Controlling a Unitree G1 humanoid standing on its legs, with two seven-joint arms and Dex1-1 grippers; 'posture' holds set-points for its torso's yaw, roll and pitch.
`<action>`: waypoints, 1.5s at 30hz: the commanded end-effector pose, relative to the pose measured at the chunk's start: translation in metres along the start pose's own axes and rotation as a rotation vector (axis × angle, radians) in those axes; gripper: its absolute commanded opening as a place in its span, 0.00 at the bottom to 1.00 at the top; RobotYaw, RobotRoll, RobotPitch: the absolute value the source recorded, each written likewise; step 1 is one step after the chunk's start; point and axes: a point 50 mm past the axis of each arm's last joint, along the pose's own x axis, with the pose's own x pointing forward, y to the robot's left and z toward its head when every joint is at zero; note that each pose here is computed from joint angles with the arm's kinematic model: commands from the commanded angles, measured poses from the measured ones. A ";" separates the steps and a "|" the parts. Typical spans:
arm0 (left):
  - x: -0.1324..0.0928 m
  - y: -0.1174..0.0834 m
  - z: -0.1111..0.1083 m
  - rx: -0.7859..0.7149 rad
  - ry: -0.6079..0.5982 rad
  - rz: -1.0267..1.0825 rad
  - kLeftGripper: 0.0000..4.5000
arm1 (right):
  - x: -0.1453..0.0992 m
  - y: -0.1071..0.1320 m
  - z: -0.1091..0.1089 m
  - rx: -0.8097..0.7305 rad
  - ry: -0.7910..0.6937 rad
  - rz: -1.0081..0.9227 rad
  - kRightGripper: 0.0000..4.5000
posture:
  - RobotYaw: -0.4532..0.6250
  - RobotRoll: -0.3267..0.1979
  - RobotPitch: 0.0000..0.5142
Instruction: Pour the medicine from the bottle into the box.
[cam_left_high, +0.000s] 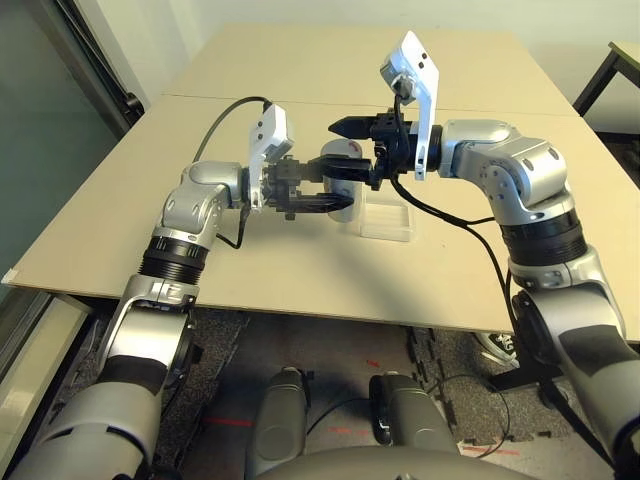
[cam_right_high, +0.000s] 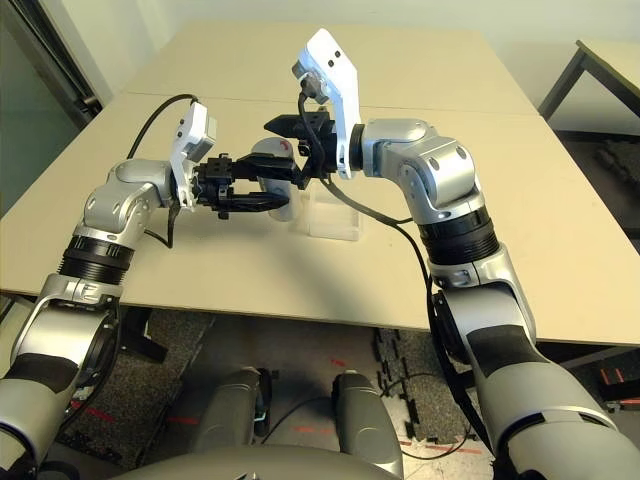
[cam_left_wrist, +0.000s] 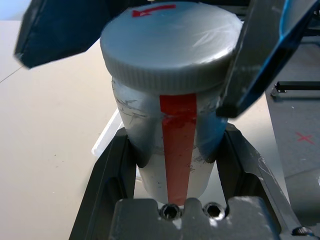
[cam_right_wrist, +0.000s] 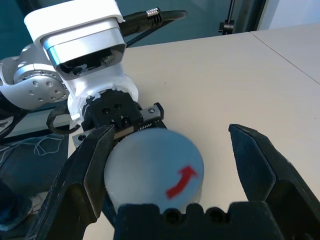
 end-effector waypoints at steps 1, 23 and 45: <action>-0.004 -0.001 -0.003 -0.003 0.014 -0.009 0.54 | -0.017 -0.011 -0.002 0.012 0.001 -0.084 1.00 | 0.39 0.62 0.14; -0.014 0.001 -0.008 -0.014 0.023 0.034 0.54 | -0.047 -0.015 -0.005 0.048 0.001 -0.140 1.00 | 0.39 0.62 0.13; -0.013 0.007 -0.014 -0.024 0.047 0.024 0.54 | -0.017 0.013 0.002 0.019 -0.002 0.041 1.00 | 0.39 0.62 0.14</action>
